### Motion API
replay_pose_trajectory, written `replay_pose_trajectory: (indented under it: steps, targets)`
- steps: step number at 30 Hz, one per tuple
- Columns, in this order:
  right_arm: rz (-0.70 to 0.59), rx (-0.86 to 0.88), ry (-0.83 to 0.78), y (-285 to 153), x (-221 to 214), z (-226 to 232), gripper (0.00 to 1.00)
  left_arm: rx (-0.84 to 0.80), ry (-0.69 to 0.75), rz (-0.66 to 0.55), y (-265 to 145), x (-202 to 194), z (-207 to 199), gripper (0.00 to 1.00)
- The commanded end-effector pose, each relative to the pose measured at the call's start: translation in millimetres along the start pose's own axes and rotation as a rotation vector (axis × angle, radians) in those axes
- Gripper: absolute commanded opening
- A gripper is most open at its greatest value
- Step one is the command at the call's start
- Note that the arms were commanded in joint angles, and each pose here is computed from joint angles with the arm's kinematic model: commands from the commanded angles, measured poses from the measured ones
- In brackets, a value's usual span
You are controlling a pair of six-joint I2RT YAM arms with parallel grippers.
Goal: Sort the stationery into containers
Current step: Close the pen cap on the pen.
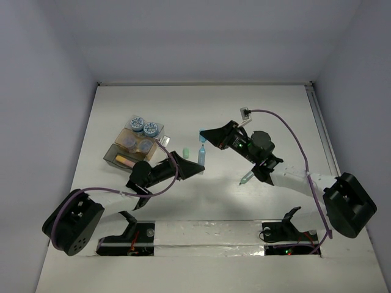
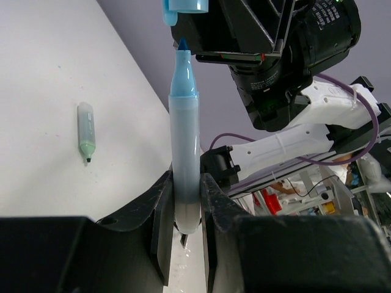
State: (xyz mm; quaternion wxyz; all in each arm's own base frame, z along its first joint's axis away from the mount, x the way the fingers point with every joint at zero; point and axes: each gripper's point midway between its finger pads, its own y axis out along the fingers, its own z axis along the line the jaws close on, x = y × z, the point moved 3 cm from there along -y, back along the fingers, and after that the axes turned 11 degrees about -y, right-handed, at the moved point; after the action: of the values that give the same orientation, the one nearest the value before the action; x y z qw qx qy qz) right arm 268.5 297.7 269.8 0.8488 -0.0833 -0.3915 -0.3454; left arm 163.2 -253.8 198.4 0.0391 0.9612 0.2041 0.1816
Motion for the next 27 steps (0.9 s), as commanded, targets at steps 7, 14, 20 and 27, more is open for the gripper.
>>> replay_pose_trajectory:
  steps: [7, 14, 20, 27]
  targets:
    - [-0.043, 0.078, -0.004, -5.4, 10.3, 18.1, 0.00, -0.303, 0.214, -0.090, 1.9, 19.8, -68.8, 0.00]
    - [-0.033, 0.103, 0.006, -8.4, 7.0, 23.9, 0.00, -0.303, 0.232, -0.115, 4.0, 24.3, -68.9, 0.00]
    - [-0.012, 0.121, 0.009, -11.2, 0.4, 29.7, 0.00, -0.311, 0.237, -0.124, 7.4, 27.8, -71.3, 0.00]
    - [-0.013, 0.124, 0.013, -15.1, -4.0, 26.5, 0.00, -0.343, 0.259, -0.135, 6.8, 30.5, -82.2, 0.00]
